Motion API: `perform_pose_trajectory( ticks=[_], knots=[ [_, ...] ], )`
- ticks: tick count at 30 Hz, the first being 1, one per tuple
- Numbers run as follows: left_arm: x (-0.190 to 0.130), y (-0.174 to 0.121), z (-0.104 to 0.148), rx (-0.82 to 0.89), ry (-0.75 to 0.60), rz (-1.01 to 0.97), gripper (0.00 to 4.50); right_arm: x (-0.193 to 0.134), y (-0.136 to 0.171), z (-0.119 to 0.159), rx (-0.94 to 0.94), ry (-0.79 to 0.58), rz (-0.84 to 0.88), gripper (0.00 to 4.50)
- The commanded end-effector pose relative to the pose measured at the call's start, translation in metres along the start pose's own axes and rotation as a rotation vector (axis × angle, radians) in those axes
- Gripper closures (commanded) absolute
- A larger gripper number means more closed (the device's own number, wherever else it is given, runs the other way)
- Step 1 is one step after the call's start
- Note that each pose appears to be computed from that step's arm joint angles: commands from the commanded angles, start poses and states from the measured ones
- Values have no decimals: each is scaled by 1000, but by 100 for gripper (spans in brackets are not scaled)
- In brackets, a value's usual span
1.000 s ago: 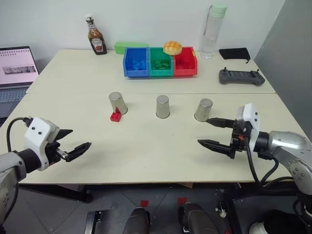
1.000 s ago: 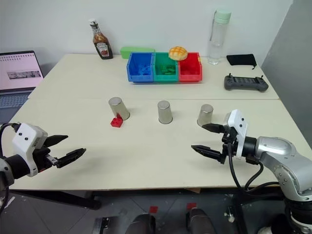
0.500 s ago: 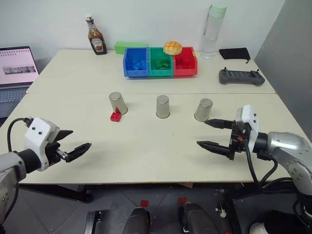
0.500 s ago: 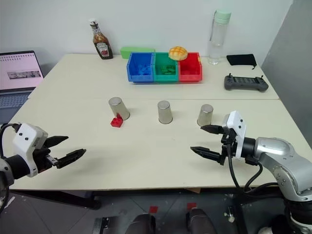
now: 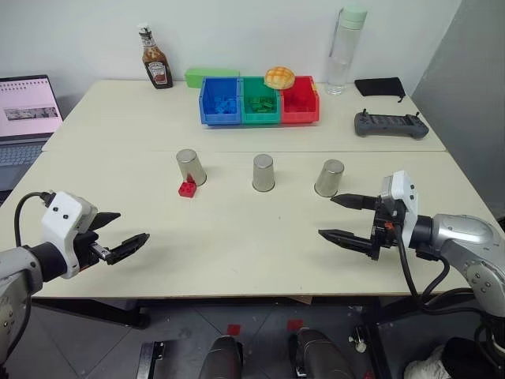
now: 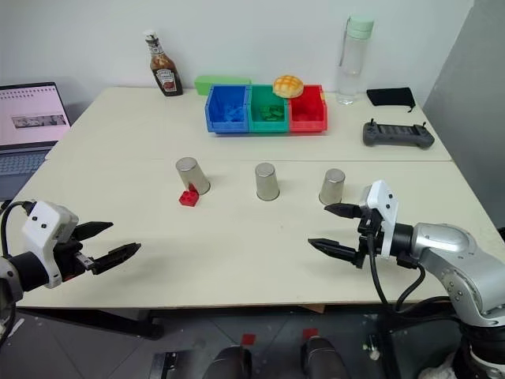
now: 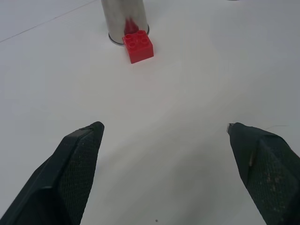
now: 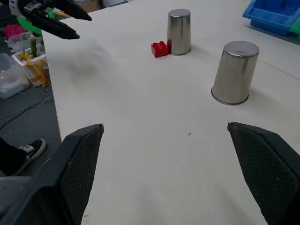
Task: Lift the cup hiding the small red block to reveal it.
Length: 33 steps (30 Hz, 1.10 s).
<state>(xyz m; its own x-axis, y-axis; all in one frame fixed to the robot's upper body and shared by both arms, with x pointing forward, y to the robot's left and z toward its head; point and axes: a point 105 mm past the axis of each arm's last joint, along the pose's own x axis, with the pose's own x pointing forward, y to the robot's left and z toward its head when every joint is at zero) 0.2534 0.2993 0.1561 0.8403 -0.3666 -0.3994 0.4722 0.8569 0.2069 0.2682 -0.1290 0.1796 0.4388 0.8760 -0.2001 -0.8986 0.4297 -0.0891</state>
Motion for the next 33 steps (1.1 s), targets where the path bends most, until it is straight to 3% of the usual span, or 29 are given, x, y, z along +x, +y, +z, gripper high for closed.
perform_pose_trajectory(
  ticks=[1,33],
  knots=[
    [-6,5,14,45,-28,24,3,-2,3,12,-47,-17,3,0],
    [-2,6,15,64,-22,23,3,0,4,10,-52,-14,6,0]
  ],
)
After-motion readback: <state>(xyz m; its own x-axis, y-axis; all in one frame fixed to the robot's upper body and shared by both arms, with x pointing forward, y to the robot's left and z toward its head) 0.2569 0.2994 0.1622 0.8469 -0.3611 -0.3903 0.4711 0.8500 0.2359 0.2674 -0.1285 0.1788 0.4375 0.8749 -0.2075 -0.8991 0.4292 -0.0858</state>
